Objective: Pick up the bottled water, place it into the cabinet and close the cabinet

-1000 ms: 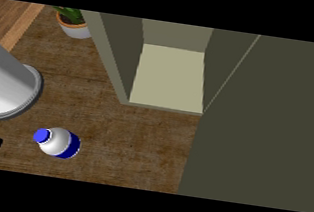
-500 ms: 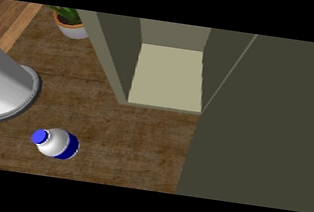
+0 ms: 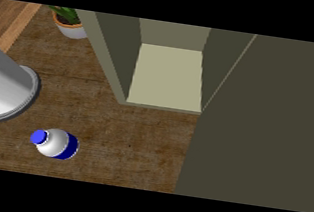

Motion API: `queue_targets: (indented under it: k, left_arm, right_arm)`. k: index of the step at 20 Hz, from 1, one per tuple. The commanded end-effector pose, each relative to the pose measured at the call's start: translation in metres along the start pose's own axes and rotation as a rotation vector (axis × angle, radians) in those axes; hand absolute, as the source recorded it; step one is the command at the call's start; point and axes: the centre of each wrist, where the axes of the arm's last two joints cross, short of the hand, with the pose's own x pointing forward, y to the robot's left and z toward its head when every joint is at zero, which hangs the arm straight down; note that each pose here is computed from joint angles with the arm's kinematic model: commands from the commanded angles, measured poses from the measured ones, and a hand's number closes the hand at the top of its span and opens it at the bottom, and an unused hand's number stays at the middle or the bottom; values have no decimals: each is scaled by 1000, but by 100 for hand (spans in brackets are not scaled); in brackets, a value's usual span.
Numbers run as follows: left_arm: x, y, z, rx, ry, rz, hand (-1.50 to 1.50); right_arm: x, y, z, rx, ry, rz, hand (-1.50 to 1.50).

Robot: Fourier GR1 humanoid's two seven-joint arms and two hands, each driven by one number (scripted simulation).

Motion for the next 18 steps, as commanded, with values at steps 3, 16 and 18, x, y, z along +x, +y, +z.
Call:
queue_targets:
  k: [3, 16, 18]
  left_arm:
    - [-21, 15, -19, 20, 18, -26, -150]
    - [-107, 49, -42, 40, 99, -65, -150]
    - [-139, 39, -34, 25, 104, -62, -150]
  right_arm:
    - [37, -7, 19, 16, -73, 12, -150]
    - [32, 4, 23, -9, -67, -1, -150]
    - [33, 4, 17, 0, -70, 23, -150]
